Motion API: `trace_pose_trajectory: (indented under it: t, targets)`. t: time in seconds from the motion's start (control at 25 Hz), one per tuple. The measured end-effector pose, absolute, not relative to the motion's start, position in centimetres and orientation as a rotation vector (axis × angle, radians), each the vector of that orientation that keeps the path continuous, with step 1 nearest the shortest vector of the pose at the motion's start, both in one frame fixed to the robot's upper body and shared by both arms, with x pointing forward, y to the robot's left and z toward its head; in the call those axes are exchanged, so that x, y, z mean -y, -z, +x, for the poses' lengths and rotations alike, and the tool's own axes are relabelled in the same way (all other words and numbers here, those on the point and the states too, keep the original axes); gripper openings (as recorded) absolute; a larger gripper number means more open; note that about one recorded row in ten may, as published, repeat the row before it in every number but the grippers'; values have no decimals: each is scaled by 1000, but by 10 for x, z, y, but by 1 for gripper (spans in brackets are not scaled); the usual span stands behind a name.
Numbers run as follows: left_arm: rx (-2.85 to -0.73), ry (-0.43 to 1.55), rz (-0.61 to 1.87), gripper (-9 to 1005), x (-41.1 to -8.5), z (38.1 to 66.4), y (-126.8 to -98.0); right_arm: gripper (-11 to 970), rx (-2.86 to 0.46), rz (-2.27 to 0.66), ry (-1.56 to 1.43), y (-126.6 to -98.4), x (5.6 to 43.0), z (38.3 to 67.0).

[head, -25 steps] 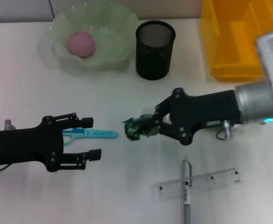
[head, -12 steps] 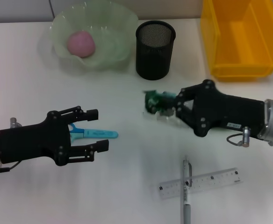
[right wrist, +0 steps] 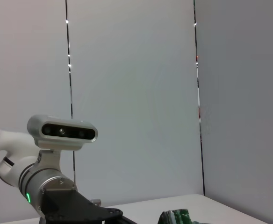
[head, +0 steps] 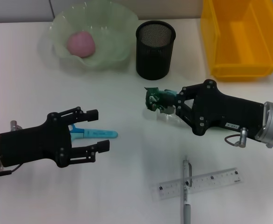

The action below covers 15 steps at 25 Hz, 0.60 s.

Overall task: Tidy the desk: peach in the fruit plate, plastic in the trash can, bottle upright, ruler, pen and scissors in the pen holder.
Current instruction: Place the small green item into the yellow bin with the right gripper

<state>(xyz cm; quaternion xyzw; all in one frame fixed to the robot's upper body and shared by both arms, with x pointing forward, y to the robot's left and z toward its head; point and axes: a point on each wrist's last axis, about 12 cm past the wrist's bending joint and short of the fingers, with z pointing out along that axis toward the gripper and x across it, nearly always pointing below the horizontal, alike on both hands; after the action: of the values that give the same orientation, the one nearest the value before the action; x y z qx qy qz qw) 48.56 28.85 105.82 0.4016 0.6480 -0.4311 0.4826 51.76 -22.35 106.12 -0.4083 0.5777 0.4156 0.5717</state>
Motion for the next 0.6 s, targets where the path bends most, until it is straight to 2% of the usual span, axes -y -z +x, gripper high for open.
trace_pose_trajectory:
  t: [0.6]
  targets:
    - [-1574,1046,975,830,-288,483,-1057,-2,-1351,-932,-952,-1062,224,520]
